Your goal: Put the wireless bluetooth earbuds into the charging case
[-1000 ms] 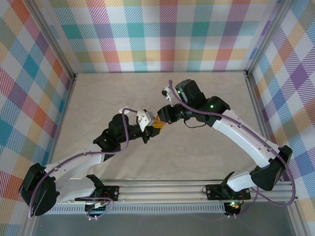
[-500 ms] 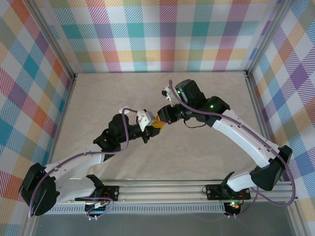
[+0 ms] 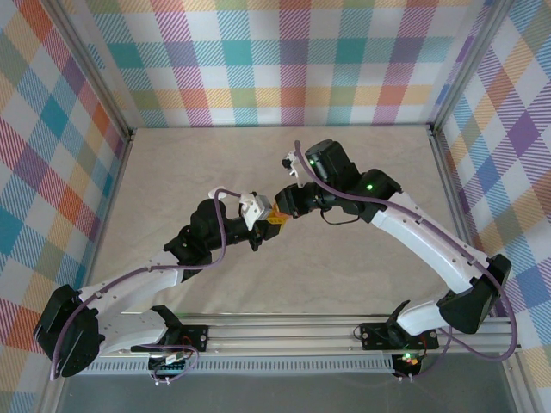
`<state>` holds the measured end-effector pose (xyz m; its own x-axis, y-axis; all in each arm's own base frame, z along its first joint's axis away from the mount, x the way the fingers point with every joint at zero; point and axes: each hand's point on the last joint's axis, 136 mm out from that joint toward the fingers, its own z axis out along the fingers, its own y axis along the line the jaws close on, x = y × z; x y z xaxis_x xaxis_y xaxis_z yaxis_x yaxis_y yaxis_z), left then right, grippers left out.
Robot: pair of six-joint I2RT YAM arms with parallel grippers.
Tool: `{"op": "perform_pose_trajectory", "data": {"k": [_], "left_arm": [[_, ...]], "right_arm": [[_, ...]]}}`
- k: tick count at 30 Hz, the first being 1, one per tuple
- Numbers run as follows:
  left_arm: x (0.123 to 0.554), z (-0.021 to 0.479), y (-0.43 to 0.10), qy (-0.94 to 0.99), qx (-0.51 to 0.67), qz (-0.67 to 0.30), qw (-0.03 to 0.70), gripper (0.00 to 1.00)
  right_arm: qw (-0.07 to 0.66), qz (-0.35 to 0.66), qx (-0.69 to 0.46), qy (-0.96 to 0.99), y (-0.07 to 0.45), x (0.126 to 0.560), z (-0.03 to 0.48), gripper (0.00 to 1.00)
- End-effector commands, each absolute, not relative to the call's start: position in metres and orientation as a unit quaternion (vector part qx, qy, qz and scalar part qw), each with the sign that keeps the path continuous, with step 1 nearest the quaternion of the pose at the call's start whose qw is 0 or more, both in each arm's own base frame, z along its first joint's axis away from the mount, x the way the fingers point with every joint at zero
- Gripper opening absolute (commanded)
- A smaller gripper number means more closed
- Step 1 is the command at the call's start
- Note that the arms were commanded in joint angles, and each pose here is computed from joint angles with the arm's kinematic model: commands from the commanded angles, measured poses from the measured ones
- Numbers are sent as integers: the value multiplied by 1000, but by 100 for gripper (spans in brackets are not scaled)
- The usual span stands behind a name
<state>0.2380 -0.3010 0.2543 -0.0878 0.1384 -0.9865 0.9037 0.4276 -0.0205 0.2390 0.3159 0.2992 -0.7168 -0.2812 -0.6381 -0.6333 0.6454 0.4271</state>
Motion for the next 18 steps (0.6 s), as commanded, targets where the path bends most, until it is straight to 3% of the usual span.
{"op": "perform_pose_trajectory", "data": {"k": [1, 18], "left_arm": [[238, 273, -304, 626, 394, -358, 569, 0], [238, 274, -302, 626, 392, -357, 572, 0]], "right_arm": [[246, 326, -266, 873, 312, 225, 294, 17], [247, 313, -259, 880, 302, 220, 289, 17]]}}
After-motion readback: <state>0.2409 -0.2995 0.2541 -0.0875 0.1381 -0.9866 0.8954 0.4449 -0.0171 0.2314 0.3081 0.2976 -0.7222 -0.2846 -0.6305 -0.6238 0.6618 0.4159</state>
